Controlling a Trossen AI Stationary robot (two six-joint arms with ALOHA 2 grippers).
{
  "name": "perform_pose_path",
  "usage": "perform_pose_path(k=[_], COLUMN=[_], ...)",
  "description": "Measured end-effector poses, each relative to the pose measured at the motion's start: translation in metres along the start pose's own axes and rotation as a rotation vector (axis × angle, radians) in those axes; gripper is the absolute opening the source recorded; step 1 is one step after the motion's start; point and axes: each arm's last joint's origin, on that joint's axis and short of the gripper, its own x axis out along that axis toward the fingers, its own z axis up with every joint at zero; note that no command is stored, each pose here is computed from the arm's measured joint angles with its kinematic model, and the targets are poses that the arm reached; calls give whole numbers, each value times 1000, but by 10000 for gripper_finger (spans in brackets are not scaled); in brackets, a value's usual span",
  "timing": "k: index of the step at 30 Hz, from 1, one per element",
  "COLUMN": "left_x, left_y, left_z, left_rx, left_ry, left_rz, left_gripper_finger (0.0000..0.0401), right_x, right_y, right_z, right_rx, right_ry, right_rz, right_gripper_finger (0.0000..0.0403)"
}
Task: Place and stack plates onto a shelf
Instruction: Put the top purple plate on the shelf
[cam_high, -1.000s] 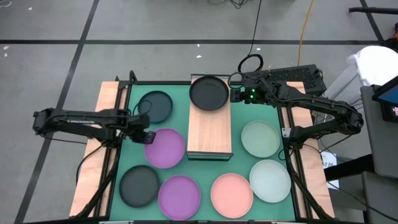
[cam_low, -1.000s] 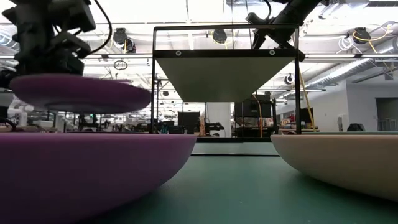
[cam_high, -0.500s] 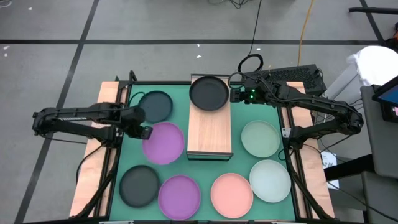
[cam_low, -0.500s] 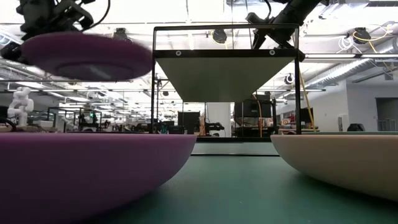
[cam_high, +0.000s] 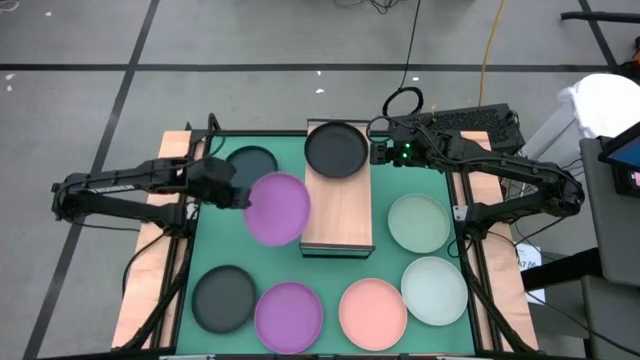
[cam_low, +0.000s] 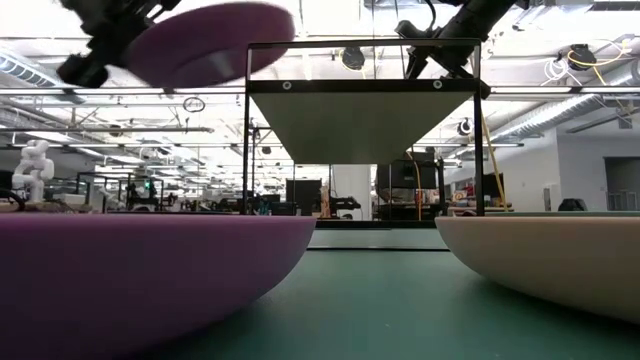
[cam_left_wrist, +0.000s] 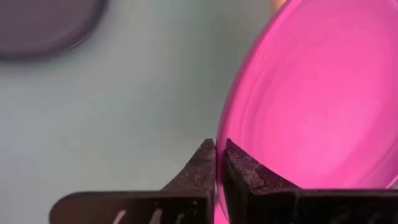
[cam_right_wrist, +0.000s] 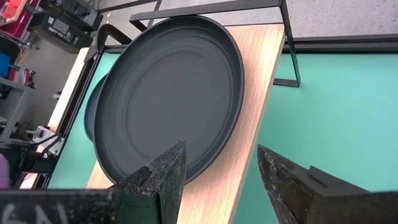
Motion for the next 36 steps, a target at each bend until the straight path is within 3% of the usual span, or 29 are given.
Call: perform_pose_path(k=[10,16,36], left_x=[6,22,103], left_y=[-26,-48,-59], left_z=[22,33,29], left_rx=[-42,-29,-50], left_ry=[-142,-159,-40], left_rz=[-241,-394,-255], left_gripper_finger=[10,10,20], right_x=[-2,-15,-65], right_y=[0,-1,-26], right_z=[0,3,2], right_rx=[-6,-1,14], right_ry=[2,-25,-107], right_rz=[3,38,-37], right_gripper_finger=[180,180,180])
